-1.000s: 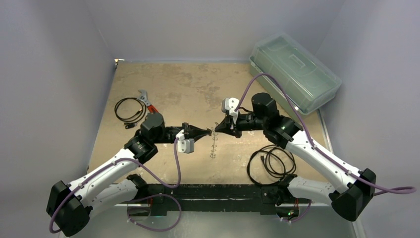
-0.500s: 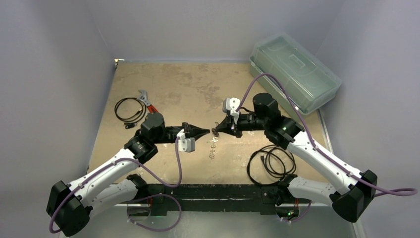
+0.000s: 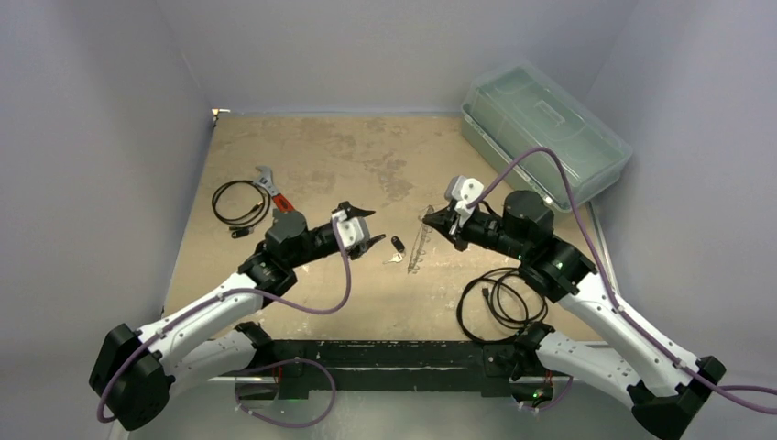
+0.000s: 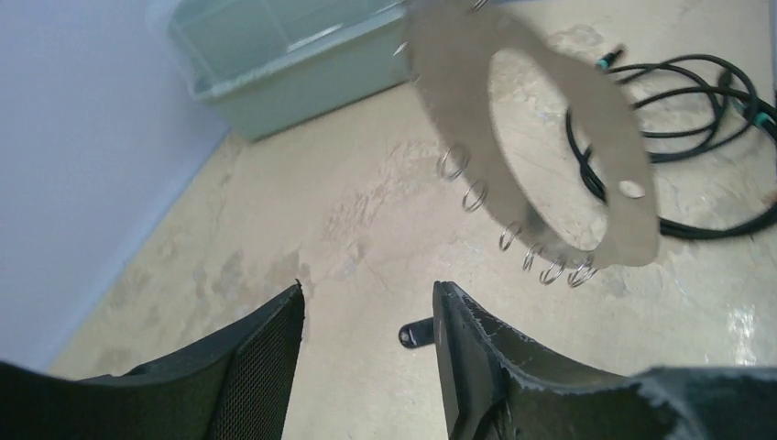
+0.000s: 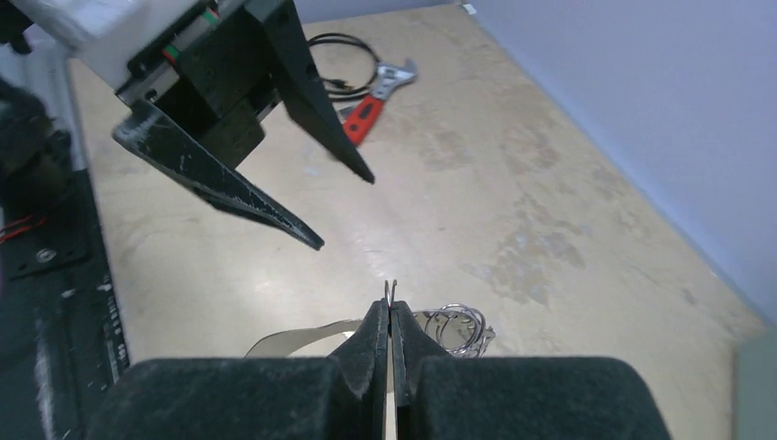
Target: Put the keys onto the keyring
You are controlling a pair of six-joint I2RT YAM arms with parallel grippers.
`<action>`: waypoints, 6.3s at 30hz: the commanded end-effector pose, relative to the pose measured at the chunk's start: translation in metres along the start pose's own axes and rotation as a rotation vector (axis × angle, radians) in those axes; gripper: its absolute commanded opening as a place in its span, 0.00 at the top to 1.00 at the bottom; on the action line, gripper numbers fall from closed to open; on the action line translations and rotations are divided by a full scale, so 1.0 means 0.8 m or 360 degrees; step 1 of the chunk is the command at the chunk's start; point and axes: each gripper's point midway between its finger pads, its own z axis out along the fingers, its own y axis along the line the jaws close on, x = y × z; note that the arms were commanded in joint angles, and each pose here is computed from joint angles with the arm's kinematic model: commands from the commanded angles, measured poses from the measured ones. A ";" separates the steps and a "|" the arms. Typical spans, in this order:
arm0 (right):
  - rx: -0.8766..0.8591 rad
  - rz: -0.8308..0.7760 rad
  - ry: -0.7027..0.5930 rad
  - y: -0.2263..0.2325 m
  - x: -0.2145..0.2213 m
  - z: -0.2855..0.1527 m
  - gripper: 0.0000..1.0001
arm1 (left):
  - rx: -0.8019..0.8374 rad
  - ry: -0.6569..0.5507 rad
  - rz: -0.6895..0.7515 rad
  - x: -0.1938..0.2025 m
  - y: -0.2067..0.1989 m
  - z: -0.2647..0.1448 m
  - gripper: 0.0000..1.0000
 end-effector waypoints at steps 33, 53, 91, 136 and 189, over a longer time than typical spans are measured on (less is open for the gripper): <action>0.0809 0.0198 -0.0113 -0.087 -0.013 -0.065 1.00 | -0.0296 0.1296 -0.1109 0.218 -0.059 0.117 0.73; 0.0791 0.0191 -0.0085 -0.086 -0.008 -0.060 1.00 | -0.0320 0.1405 -0.1055 0.256 -0.074 0.115 0.96; 0.0593 0.0182 -0.0195 -0.067 -0.032 -0.040 1.00 | -0.0207 0.0655 -0.0396 0.037 0.022 0.049 1.00; -0.0367 0.0034 -0.0101 0.040 -0.014 0.045 1.00 | 0.0106 -0.0075 0.0075 -0.048 -0.027 0.009 1.00; -0.0534 -0.0004 0.0023 0.054 0.007 0.056 1.00 | 0.0273 -0.0132 0.0071 -0.055 -0.052 0.005 1.00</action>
